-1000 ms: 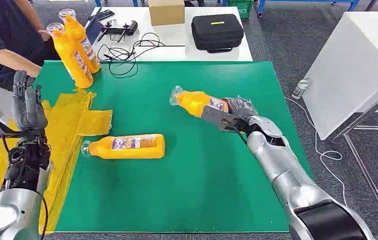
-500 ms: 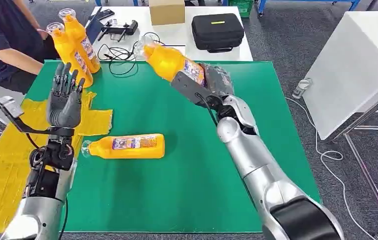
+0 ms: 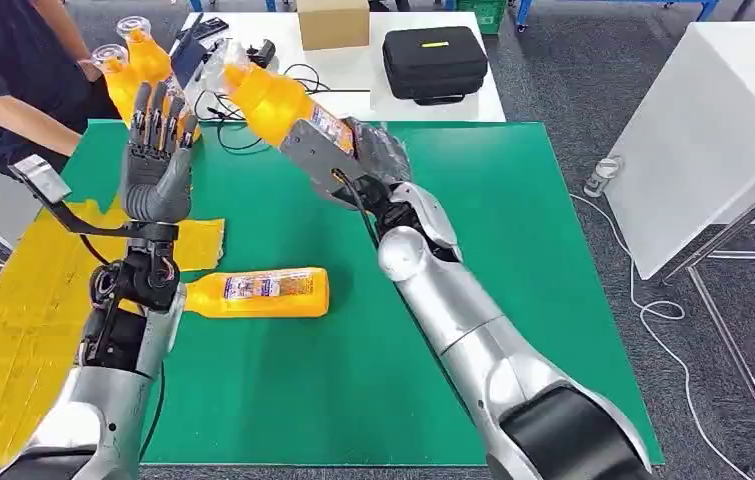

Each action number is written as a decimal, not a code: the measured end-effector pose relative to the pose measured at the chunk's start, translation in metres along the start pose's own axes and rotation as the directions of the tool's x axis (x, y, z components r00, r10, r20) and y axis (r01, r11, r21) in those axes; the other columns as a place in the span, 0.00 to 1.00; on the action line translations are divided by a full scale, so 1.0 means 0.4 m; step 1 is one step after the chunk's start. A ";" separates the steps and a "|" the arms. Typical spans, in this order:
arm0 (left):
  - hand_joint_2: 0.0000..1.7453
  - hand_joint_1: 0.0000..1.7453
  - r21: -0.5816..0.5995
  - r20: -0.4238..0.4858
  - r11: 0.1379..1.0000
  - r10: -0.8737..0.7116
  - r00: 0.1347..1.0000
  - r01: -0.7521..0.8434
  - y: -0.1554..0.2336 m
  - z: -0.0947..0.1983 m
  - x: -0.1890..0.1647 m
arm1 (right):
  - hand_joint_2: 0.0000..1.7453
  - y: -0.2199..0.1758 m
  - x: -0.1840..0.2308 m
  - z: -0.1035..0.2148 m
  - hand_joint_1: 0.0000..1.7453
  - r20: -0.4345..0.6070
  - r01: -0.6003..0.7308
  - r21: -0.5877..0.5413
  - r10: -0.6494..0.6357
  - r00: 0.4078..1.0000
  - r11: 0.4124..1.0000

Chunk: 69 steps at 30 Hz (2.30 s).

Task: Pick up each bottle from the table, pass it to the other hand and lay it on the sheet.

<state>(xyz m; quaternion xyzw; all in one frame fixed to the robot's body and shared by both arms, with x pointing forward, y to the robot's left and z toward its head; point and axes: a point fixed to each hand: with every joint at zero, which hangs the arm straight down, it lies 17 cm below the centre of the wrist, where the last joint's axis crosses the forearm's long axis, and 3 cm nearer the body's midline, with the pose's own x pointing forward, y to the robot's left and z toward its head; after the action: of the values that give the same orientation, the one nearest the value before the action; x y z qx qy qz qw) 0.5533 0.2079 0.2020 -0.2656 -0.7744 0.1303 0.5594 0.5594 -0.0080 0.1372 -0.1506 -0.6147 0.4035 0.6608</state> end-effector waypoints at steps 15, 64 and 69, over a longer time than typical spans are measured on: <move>1.00 0.00 0.037 0.016 0.999 -0.009 1.000 0.008 0.014 0.007 0.001 | 1.00 0.040 0.145 0.008 1.00 0.068 -0.010 0.055 0.006 0.998 0.998; 1.00 0.00 -0.043 -0.020 0.999 -0.014 1.000 0.013 -0.161 0.072 0.002 | 1.00 -0.026 0.177 -0.012 1.00 0.018 -0.212 -0.006 0.212 0.977 0.977; 1.00 0.00 -0.047 -0.019 0.999 -0.010 1.000 0.009 -0.166 0.066 0.006 | 1.00 -0.028 0.184 -0.013 1.00 0.023 -0.217 -0.010 0.217 0.976 0.976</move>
<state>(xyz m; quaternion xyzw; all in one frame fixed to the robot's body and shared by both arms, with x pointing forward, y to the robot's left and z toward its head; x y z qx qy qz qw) 0.5104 0.1567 0.2280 -0.2764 -0.7731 0.1068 0.5608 0.5621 0.0393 0.1949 -0.2144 -0.6038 0.4727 0.6050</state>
